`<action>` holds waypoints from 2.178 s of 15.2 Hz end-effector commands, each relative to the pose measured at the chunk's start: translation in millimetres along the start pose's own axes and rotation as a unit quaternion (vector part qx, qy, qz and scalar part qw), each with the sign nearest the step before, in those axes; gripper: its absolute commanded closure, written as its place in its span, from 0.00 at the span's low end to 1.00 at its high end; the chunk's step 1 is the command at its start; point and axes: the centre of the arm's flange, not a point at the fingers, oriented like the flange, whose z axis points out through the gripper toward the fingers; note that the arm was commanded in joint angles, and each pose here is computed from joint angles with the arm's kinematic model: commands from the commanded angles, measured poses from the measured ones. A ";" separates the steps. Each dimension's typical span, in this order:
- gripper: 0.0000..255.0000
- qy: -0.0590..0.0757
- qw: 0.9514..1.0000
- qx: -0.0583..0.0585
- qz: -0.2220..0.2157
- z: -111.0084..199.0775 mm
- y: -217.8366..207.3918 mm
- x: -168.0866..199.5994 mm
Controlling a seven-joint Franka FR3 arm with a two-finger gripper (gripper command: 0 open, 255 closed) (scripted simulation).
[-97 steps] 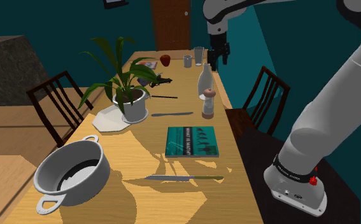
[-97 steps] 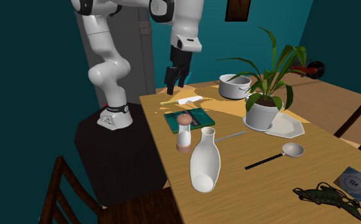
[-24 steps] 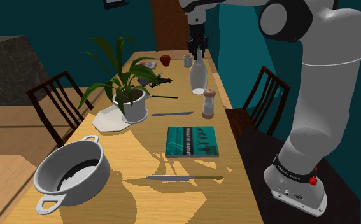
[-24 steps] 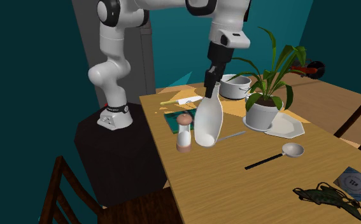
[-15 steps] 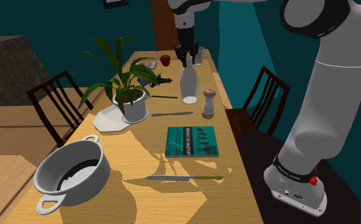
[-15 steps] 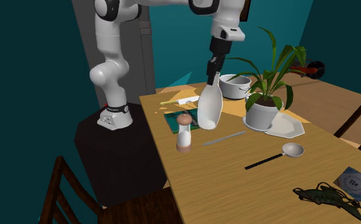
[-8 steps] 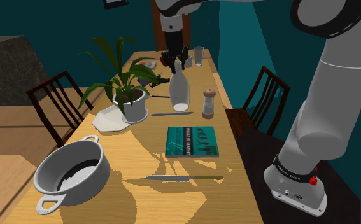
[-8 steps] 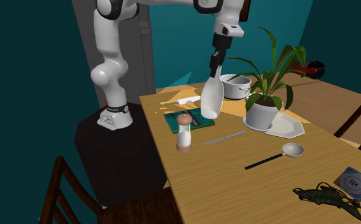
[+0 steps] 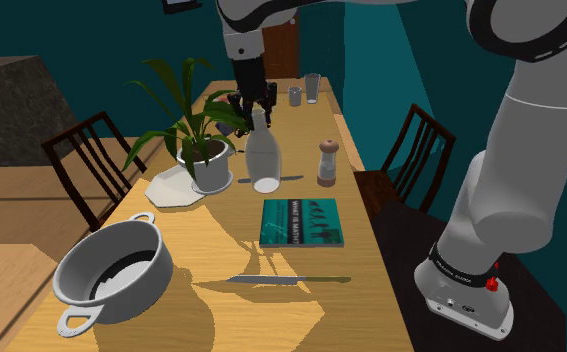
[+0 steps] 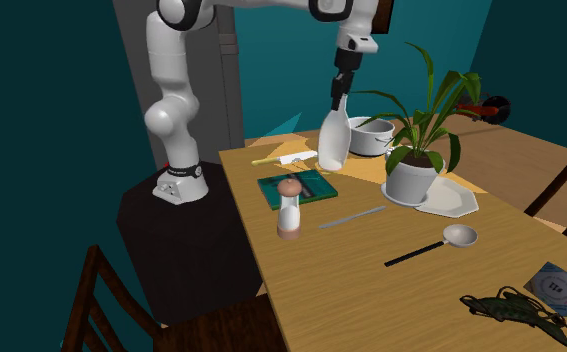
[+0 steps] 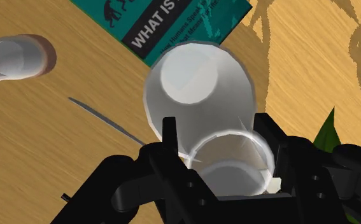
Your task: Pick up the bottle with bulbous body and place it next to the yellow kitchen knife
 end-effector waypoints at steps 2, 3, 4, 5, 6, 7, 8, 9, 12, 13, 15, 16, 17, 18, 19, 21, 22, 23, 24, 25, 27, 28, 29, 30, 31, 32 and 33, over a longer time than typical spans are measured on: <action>1.00 0.000 1.000 0.000 0.001 2.5 -41.1 -10.5; 1.00 0.000 1.000 0.000 0.001 2.8 -53.8 -14.0; 1.00 0.000 1.000 0.000 0.001 3.2 -66.5 -17.5; 1.00 0.000 1.000 0.000 0.001 3.5 -79.3 -21.0; 1.00 0.000 1.000 0.000 0.001 3.8 -92.0 -24.5; 1.00 0.000 1.000 0.000 0.001 4.2 -104.7 -28.0; 1.00 0.000 1.000 0.000 0.001 4.5 -117.4 -31.5; 1.00 0.000 1.000 0.000 0.001 4.9 -130.2 -35.0; 1.00 0.000 1.000 0.000 0.001 5.9 -168.3 -45.5; 1.00 0.000 1.000 0.000 0.001 6.3 -181.0 -49.0; 1.00 0.000 1.000 0.000 0.001 6.9 -206.5 -56.0; 1.00 0.000 1.000 0.000 0.001 7.3 -219.2 -59.5; 1.00 0.000 1.000 0.000 0.001 7.7 -232.7 -63.1; 1.00 0.000 1.000 0.000 0.001 12.9 -232.7 -62.5; 1.00 0.000 1.000 0.000 0.001 18.1 -232.7 -61.8; 1.00 0.000 1.000 0.000 0.001 28.6 -232.8 -60.5; 1.00 0.000 1.000 0.000 0.001 33.9 -232.8 -59.9; 1.00 0.000 1.000 0.000 0.001 39.1 -232.8 -59.2; 1.00 0.000 1.000 0.000 0.001 44.3 -232.8 -58.6; 1.00 0.000 1.000 0.000 0.001 49.6 -232.9 -57.9; 1.00 0.000 1.000 0.000 0.001 60.1 -232.9 -56.6; 1.00 0.000 1.000 0.000 0.001 65.3 -232.9 -56.0; 1.00 0.000 1.000 0.000 0.001 70.5 -233.0 -55.3; 1.00 0.000 1.000 0.000 0.001 75.8 -233.0 -54.7; 1.00 0.000 1.000 0.000 0.001 81.0 -233.0 -54.0; 1.00 0.000 1.000 0.000 0.001 86.3 -233.0 -53.4; 1.00 0.000 1.000 0.000 0.001 91.5 -233.1 -52.7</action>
